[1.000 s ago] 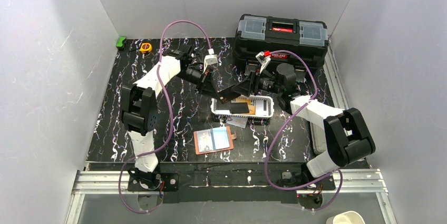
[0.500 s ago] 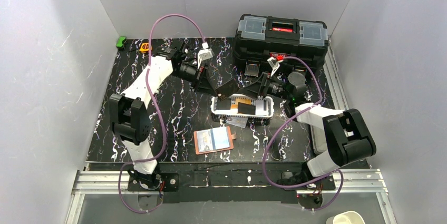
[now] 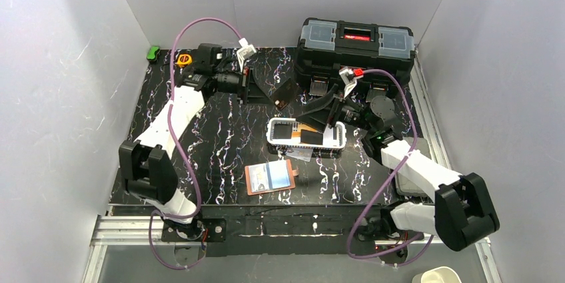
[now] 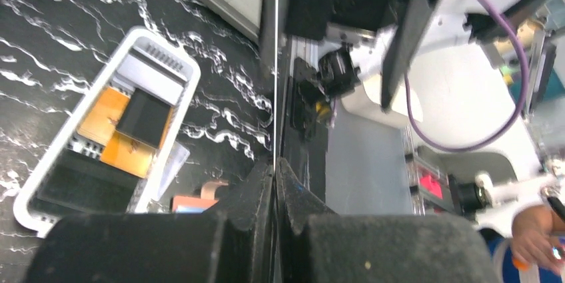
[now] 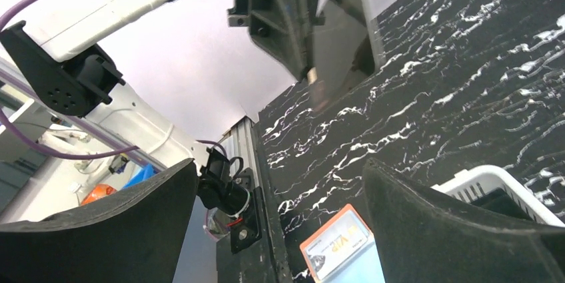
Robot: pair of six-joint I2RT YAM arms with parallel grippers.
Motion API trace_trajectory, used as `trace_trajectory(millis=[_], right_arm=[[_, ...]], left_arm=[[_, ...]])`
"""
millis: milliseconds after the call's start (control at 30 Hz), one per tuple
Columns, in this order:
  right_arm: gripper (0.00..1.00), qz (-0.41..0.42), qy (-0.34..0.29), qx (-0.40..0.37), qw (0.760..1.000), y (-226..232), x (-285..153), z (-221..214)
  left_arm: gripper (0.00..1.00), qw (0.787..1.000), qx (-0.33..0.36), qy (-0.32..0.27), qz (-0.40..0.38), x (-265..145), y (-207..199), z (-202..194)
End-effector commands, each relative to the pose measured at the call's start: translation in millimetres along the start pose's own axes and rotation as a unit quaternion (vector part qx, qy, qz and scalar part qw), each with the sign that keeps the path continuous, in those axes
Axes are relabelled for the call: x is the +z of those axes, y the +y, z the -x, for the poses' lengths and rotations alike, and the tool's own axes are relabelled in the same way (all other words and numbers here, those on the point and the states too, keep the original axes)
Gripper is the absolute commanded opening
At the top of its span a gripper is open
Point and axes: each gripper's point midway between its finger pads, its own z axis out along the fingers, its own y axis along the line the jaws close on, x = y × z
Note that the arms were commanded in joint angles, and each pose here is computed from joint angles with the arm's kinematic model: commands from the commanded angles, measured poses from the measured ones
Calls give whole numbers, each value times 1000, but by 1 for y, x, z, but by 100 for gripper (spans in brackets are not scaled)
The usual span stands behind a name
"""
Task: Put the credit cards into the card holder
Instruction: Place the credit card in the storage box, then turn over the card slot in the card holder.
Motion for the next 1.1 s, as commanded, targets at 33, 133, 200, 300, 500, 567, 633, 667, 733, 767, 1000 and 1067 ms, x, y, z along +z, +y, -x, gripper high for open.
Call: trace_trajectory(millis=[33,133,200,300,500,567,633,667,733,767,1000,1067], right_arm=[[98,9,-27,-63,998,36,19,33],[98,26,-39,-67,997,47,25,48],[94,45,-43,-70,996,55,28,54],[98,59,-45,-64,995,59,33,60],[96,75,-57,-65,993,69,42,74],[89,80,-59,-54,994,71,45,79],[77,84,-60,-45,994,73,48,81],[74,90,-59,-44,993,76,50,82],[72,100,-63,-47,992,81,52,82],[73,105,-65,-49,991,84,52,82],[46,129,-79,-49,987,91,57,86],[33,137,-77,-47,986,94,60,87]], left_arm=[[0,995,-13,-99,-8,-15,-39,63],[0,994,-5,-108,-5,-19,-55,66],[0,994,1,-110,-6,-22,-67,64],[0,993,13,-115,-7,-25,-83,62],[0,993,30,-117,-15,-24,-100,57],[0,992,31,-118,-16,-25,-101,55],[0,992,33,-118,-16,-24,-101,53],[0,992,33,-119,-16,-24,-100,52],[0,992,36,-120,-15,-24,-101,51],[0,992,38,-121,-15,-24,-101,50],[0,992,33,-124,-12,-23,-94,46],[0,992,34,-125,-12,-22,-93,46]])
